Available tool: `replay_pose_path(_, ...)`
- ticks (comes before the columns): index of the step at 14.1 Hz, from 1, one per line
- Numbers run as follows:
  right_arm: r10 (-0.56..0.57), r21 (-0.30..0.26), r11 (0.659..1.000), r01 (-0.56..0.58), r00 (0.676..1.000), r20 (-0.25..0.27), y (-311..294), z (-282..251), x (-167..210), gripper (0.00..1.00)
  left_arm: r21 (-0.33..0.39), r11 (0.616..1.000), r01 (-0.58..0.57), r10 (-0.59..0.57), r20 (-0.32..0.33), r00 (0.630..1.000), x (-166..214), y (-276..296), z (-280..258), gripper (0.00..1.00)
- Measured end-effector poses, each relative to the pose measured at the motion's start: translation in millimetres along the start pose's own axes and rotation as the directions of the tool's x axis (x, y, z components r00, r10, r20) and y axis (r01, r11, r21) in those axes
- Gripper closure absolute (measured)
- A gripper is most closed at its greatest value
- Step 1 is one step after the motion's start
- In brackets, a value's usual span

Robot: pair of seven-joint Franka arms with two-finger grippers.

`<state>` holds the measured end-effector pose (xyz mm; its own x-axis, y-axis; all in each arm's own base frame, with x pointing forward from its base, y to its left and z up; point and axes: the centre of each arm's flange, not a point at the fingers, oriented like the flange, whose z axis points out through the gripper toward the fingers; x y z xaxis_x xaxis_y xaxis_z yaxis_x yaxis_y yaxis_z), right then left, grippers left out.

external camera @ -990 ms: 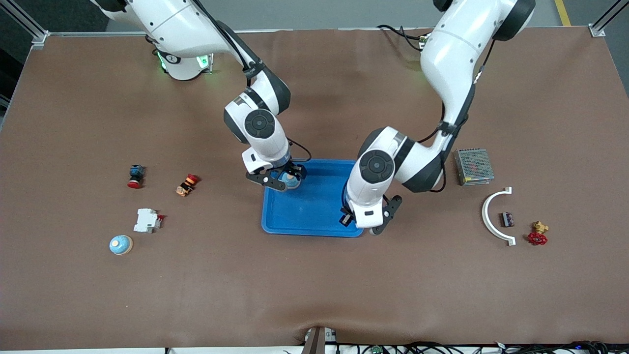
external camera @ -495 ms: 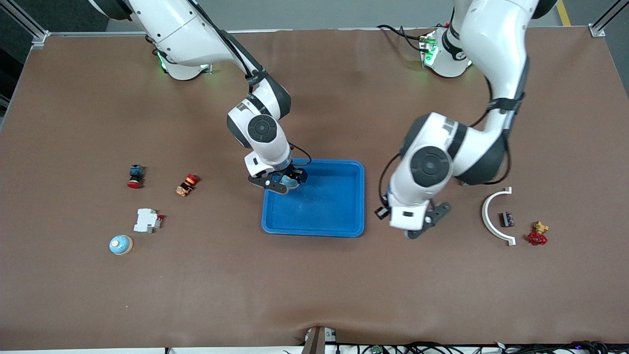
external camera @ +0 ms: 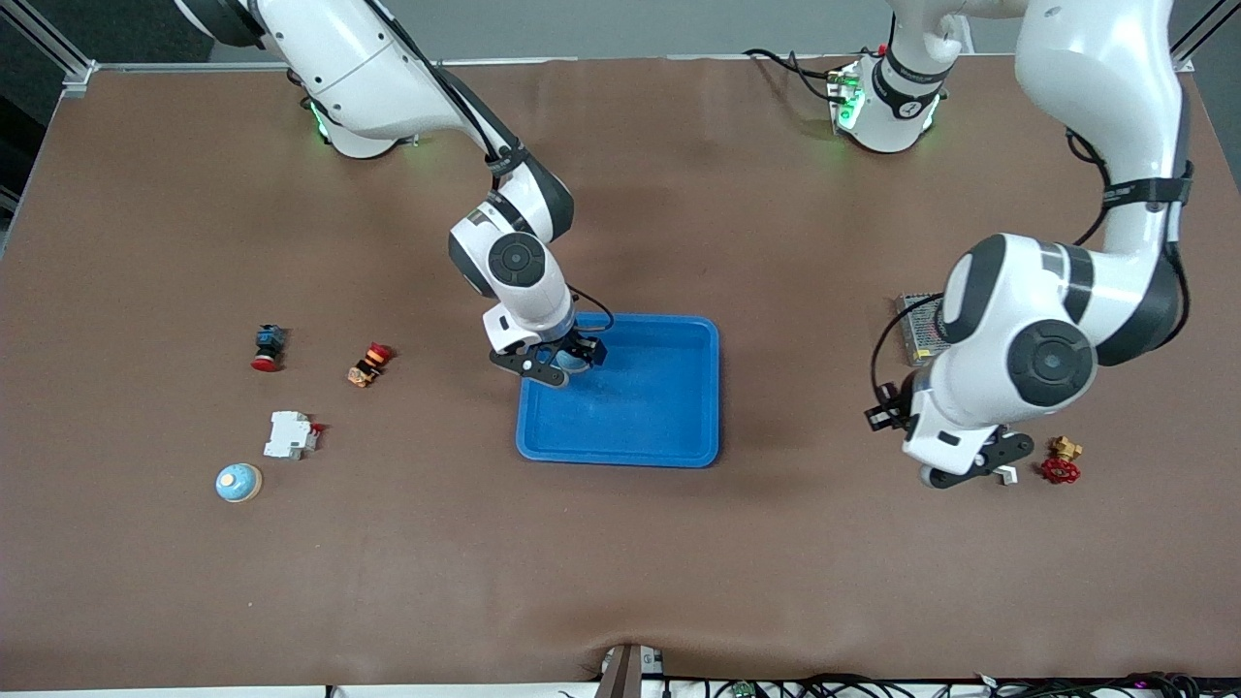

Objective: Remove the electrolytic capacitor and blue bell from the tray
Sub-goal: 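Place the capacitor beside the first with the left gripper while the right gripper lifts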

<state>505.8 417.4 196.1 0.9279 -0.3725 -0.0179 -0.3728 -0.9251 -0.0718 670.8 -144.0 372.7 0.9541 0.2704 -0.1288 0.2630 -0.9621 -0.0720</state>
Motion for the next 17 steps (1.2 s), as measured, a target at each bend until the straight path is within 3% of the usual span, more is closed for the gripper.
replay_pose_path(6, -0.002, -0.002, 1.000, 0.002, 1.000, 0.002, -5, 2, -8, 0.00, 0.008, 0.989, -0.146, 0.146, 0.014, 0.989, 37, -61, 50, 0.70)
replay_pose_path(11, -0.002, -0.012, 1.000, 0.002, 1.000, 0.000, -6, 11, -10, 0.00, -0.007, 0.987, -0.160, 0.159, -0.054, 0.986, 56, -88, 124, 0.70)
replay_pose_path(15, 0.000, -0.009, 1.000, 0.000, 1.000, -0.005, -8, 10, -7, 0.00, -0.014, 0.985, -0.172, 0.171, -0.056, 0.984, 57, -78, 158, 0.70)
replay_pose_path(16, 0.000, -0.008, 1.000, 0.000, 1.000, -0.006, -8, 10, -7, 0.07, -0.014, 0.985, -0.173, 0.172, -0.052, 0.984, 57, -78, 163, 0.70)
replay_pose_path(17, 0.000, -0.008, 1.000, 0.000, 1.000, -0.006, -8, 10, -7, 0.19, -0.013, 0.985, -0.173, 0.172, -0.048, 0.984, 56, -79, 168, 0.70)
